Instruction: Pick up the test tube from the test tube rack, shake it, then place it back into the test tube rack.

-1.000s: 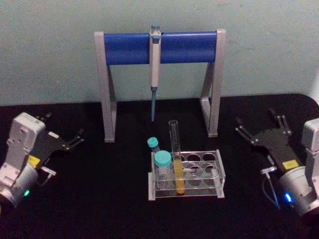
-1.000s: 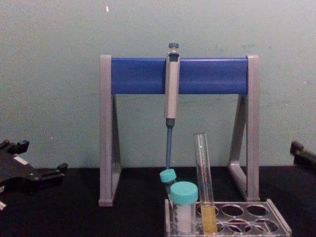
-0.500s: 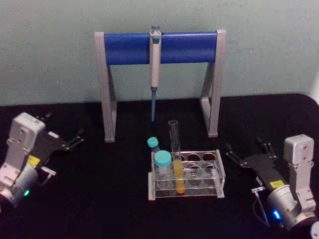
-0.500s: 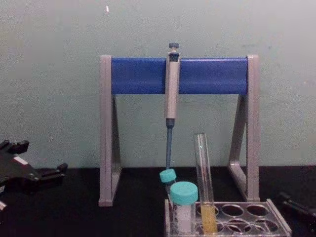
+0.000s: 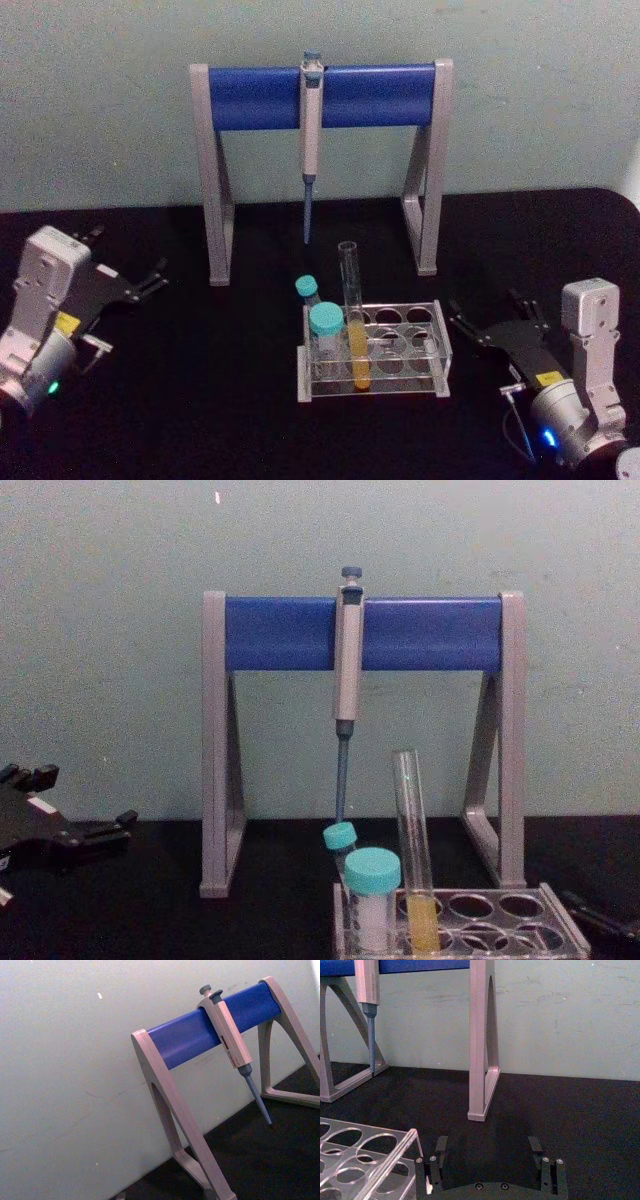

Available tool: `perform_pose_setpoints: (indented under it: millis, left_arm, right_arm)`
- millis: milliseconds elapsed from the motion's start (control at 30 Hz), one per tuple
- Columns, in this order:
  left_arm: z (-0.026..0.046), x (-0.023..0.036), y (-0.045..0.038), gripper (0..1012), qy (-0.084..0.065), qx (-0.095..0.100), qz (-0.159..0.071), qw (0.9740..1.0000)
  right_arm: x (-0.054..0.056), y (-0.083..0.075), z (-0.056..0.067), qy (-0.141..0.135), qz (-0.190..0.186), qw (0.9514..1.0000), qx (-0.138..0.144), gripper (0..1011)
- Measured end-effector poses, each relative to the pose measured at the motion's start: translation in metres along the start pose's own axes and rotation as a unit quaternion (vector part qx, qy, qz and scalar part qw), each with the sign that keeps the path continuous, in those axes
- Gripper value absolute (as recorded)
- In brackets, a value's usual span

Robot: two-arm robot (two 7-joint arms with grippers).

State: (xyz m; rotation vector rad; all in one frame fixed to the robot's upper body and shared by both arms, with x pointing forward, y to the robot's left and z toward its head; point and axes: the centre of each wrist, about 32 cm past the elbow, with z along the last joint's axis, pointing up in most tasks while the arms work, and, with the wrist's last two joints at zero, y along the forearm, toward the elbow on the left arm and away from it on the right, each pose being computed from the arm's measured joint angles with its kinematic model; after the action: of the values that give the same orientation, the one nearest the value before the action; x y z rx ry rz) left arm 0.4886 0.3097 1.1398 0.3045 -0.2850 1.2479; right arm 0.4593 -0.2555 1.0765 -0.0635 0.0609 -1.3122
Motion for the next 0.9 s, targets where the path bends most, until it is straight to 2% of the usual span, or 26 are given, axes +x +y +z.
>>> perform_pose_setpoints:
  millis: [900]
  left_arm:
    - [0.0000,0.0000,0.0000,1001,0.000,0.000,0.000,1.0000]
  right_arm:
    - [-0.0002,0.0000,0.0015,-0.001,0.000,1.0000,0.004,1000]
